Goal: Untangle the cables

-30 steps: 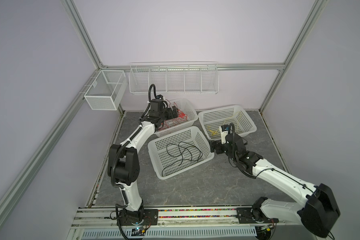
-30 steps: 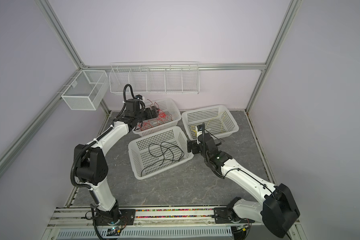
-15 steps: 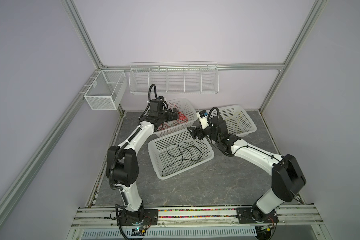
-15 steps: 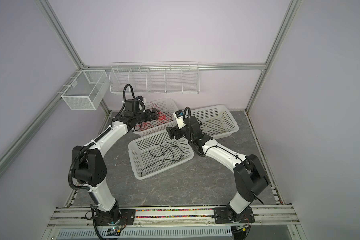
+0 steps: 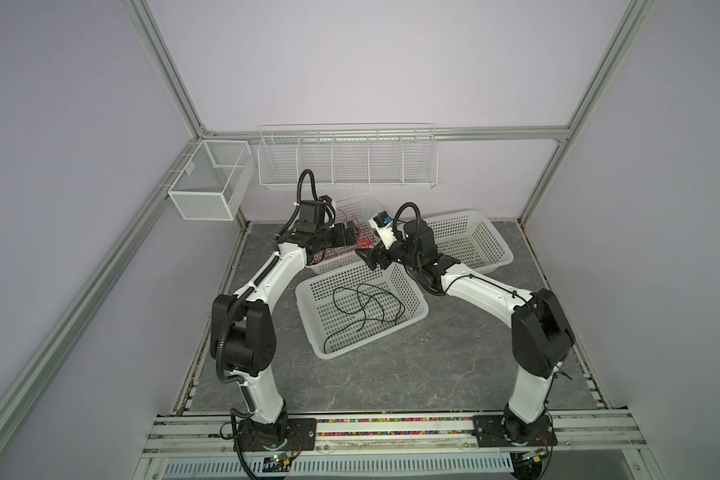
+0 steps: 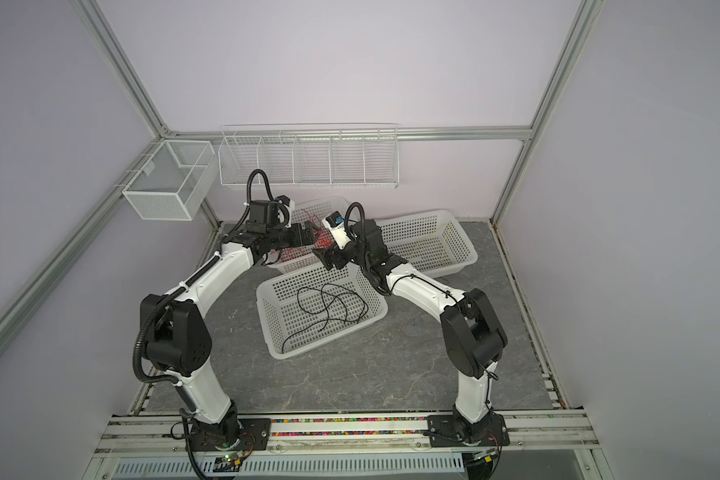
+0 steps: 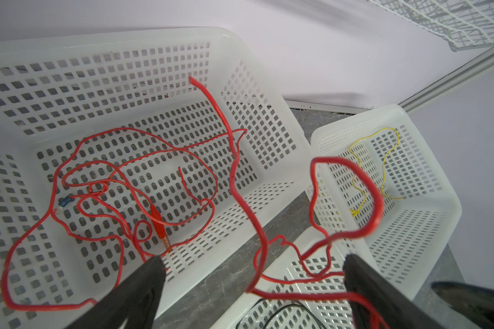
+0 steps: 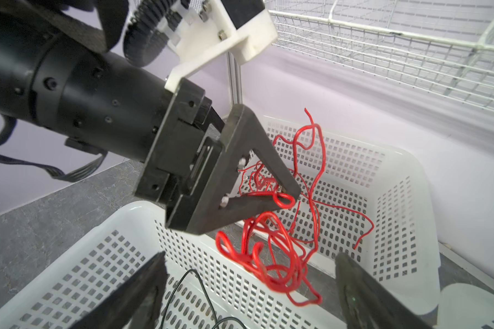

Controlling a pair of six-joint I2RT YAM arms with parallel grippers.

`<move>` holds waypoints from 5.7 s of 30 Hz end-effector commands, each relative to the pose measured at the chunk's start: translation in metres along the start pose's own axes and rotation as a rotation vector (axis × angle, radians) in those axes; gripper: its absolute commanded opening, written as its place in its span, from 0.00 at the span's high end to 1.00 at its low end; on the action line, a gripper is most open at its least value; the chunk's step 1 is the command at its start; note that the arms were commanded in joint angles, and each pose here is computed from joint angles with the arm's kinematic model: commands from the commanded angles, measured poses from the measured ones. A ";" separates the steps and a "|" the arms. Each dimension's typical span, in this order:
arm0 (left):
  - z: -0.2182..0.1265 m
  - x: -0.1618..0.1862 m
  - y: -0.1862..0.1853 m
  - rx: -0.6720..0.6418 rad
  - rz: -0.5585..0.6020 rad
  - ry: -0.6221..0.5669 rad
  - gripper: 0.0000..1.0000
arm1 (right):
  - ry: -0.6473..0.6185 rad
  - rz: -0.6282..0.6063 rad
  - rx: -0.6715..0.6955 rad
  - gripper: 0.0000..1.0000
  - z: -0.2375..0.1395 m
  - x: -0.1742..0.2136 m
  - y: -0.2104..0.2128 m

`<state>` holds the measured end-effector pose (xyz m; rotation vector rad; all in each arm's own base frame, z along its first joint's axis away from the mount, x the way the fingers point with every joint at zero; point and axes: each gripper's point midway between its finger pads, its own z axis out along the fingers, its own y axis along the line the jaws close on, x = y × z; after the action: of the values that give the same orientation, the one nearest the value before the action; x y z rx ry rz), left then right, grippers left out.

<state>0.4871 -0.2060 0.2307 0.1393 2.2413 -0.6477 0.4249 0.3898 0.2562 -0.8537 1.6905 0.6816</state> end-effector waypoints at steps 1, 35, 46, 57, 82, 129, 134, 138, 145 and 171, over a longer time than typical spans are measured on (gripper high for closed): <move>-0.023 -0.013 -0.019 0.058 0.033 -0.031 0.03 | -0.004 -0.061 -0.024 0.12 0.009 -0.006 0.004; -0.066 0.001 -0.053 0.215 0.066 -0.029 0.01 | 0.045 0.011 0.259 0.94 0.034 0.021 -0.059; -0.076 0.020 -0.036 0.147 0.083 -0.058 0.01 | 0.057 0.123 0.398 0.94 0.016 0.029 -0.105; -0.086 0.010 -0.066 0.336 0.062 -0.149 0.01 | -0.002 0.089 0.162 0.94 0.011 0.013 -0.052; -0.105 0.003 -0.108 0.650 -0.009 -0.220 0.01 | 0.011 0.196 0.149 0.94 0.034 0.002 -0.036; -0.142 0.034 0.033 -0.225 0.007 -0.360 0.01 | 0.070 0.194 0.303 0.14 0.036 0.033 -0.103; -0.153 0.049 0.065 -0.397 -0.014 -0.353 0.01 | 0.034 0.186 0.361 0.01 -0.010 0.021 -0.097; -0.158 0.067 0.085 -0.491 -0.025 -0.356 0.01 | 0.052 0.178 0.408 0.11 -0.046 0.021 -0.091; -0.160 0.085 0.126 -0.702 0.004 -0.383 0.01 | 0.147 0.154 0.620 0.11 -0.114 0.052 -0.102; -0.131 0.094 0.182 -0.756 0.065 -0.471 0.01 | 0.209 0.284 1.243 0.11 -0.325 0.213 -0.203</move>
<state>0.3899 0.0060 0.1548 -0.2798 1.8999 0.2711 0.3705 -0.0177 0.1263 0.1665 2.0465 -0.4101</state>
